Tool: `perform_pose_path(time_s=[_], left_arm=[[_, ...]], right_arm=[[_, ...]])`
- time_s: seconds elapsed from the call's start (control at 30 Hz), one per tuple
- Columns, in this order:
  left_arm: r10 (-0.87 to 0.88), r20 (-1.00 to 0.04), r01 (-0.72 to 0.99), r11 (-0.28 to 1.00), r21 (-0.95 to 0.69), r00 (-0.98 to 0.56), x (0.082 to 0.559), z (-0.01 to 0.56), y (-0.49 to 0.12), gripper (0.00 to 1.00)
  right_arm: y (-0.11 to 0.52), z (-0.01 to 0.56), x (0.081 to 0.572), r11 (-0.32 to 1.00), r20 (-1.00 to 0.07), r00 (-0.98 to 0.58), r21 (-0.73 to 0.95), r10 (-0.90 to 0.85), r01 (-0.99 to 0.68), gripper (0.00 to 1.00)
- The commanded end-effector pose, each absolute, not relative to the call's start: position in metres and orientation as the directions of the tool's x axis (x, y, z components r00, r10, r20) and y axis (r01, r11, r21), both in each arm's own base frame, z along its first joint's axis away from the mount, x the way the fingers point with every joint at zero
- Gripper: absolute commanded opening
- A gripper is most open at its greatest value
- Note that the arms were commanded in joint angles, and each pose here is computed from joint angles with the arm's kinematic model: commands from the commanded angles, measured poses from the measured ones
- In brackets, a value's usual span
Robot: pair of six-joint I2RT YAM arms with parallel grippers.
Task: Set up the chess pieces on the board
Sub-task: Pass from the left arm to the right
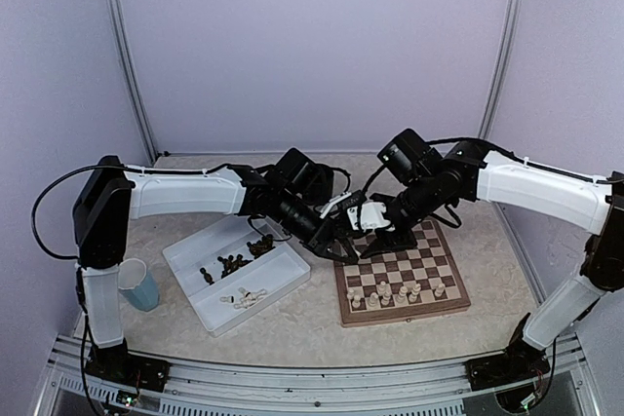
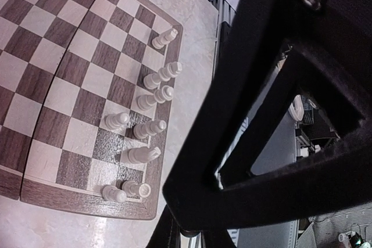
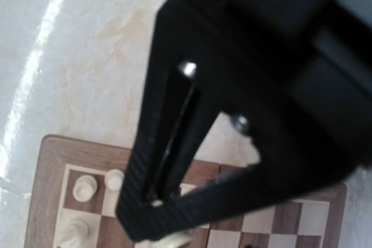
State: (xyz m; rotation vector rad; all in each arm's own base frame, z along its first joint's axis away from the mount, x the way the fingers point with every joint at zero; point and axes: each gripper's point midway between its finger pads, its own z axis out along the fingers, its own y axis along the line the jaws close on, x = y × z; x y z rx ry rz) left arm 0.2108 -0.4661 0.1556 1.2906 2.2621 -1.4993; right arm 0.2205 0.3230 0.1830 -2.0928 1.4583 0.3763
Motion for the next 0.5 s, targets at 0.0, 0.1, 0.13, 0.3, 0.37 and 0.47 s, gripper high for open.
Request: perform_pose_path(time_s=[0.0,0.1,0.13,0.3,0.37,0.47], left_arm=[[0.59,-0.509,0.674,0.083,-0.734,-0.627,0.203,0.161,-0.468,0.07],[0.595,-0.503,0.664,0.069,-0.745,-0.626,0.201,0.162,-0.467,0.07],[0.596,-0.5,0.66,0.067,-0.749,-0.628,0.201,0.162,-0.467,0.07],[0.595,-0.494,0.642,0.049,-0.765,-0.635,0.201,0.163,-0.466,0.07],[0.595,-0.49,0.633,0.042,-0.773,-0.637,0.201,0.164,-0.467,0.07],[0.589,-0.491,0.628,0.035,-0.778,-0.641,0.202,0.166,-0.467,0.07]], right_arm=[[0.324,0.17,0.211,-0.321,-0.453,0.424,-0.289,-0.784,-0.902,0.44],[0.325,0.162,0.205,-0.346,-0.425,0.442,-0.287,-0.79,-0.893,0.43],[0.325,0.16,0.204,-0.352,-0.419,0.447,-0.286,-0.79,-0.891,0.43],[0.326,0.152,0.198,-0.379,-0.385,0.467,-0.285,-0.796,-0.88,0.42],[0.326,0.15,0.196,-0.387,-0.377,0.475,-0.286,-0.796,-0.876,0.39],[0.326,0.148,0.195,-0.391,-0.37,0.478,-0.287,-0.797,-0.874,0.36]])
